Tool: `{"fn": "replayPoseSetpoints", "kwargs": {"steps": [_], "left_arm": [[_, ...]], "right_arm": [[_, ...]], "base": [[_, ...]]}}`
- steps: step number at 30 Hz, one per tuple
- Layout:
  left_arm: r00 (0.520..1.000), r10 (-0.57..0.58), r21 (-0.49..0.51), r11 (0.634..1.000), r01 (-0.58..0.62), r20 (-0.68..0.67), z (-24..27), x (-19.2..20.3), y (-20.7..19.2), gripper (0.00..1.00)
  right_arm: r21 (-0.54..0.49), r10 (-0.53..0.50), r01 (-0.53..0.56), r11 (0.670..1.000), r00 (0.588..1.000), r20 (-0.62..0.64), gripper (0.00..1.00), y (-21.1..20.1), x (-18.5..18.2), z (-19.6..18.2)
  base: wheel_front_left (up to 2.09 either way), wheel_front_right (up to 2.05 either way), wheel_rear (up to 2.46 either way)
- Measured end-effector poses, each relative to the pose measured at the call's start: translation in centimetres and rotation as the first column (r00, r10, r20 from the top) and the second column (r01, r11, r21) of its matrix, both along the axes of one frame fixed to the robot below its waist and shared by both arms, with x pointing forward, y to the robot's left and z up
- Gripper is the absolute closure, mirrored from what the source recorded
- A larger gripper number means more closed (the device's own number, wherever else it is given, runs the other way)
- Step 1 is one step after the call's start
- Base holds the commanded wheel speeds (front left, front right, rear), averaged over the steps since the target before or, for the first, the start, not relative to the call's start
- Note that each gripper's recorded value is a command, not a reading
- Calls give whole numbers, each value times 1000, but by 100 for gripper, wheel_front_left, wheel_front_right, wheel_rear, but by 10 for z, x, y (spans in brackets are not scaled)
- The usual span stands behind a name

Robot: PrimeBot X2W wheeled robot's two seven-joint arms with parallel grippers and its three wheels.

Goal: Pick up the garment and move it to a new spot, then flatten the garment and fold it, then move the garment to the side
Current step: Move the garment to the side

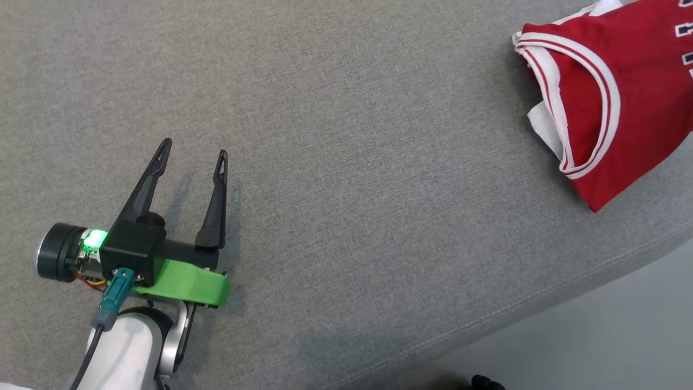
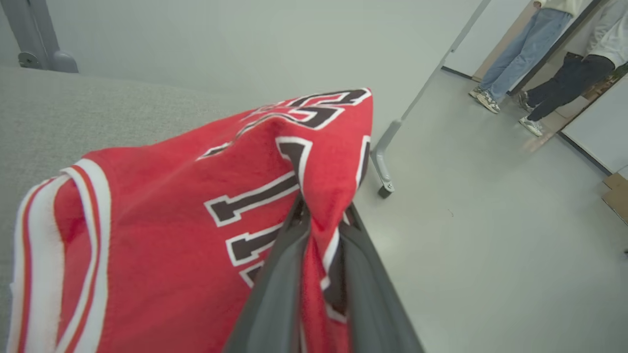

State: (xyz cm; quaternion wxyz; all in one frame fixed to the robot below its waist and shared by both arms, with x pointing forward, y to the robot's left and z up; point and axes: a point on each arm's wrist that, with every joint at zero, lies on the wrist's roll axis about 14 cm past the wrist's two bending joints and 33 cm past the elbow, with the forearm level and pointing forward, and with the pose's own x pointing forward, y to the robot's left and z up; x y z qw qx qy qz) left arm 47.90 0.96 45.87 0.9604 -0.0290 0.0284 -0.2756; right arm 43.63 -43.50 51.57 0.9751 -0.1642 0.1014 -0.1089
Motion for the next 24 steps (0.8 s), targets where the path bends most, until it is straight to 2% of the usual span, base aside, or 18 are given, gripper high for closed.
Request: {"fn": "replayPoseSetpoints", "kwargs": {"steps": [1, 2, 3, 9, 14, 20, 24], "left_arm": [[1000, -2, 0, 1000, 2, -5, -3, 2, 0, 0], [1000, 0, 0, 1000, 1, -10, -6, 3, 0, 0], [1000, 0, 2, 1000, 0, -16, -9, 4, 1, 0], [999, 12, 10, 1000, -12, -37, -19, 6, 6, 0], [1000, 18, 2, 1000, -18, -18, -11, 5, 5, 0], [999, 54, -34, 998, -54, -5, 4, -5, 10, 0], [995, 97, -52, 994, -97, 7, 14, -14, 21, 0]], "right_arm": [[17, -33, 34, 999, 999, -18, 62, -6, -2, -9], [30, -57, 58, 998, 998, -36, 21, -10, -3, -19], [44, -76, 78, 996, 996, -46, 0, -13, -3, -26], [87, -128, 132, 987, 990, -56, 0, -16, 2, -43], [119, -160, 155, 981, 987, 35, 0, -18, -5, -23], [155, -142, 118, 981, 978, 153, 0, 5, -22, -4], [181, -92, 50, 982, 968, 234, 0, 39, -29, 7]], "base": [[0, 0, 0], [0, 0, 0], [0, 0, 0], [0, 0, 0], [0, 0, 0], [0, 0, 0], [0, 0, 0]]}}
